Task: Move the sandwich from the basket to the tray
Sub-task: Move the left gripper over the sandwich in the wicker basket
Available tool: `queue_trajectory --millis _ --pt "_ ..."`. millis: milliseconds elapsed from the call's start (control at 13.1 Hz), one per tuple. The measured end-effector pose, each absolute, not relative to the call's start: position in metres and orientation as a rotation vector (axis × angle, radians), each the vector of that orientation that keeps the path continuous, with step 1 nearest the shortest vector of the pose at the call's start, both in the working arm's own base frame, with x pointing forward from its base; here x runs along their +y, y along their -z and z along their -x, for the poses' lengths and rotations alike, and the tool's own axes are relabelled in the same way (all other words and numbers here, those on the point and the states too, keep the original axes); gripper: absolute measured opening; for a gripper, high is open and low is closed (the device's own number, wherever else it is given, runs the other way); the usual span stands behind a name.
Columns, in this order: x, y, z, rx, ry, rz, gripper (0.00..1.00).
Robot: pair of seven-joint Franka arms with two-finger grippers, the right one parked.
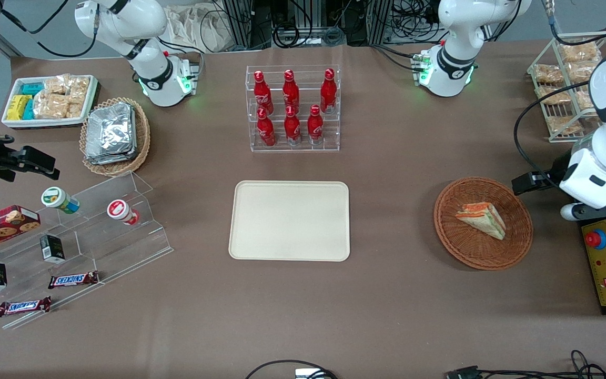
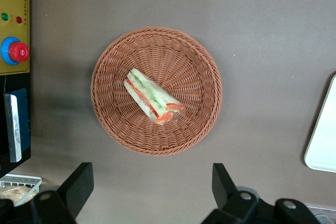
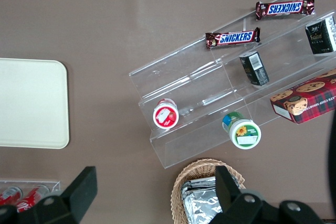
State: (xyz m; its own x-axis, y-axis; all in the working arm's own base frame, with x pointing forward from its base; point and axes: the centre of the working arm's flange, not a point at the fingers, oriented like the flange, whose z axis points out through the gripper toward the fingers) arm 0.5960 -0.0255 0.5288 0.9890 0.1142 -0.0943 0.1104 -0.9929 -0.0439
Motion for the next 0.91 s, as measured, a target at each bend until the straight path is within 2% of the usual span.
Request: queue_trajectory --millis 533,914 --pt "-0.024 -0.518 -0.597 -0.195 -0.197 3.084 1.00" --pt "-0.022 -0.472 -0.608 -0.587 -0.293 3.005 1.00"
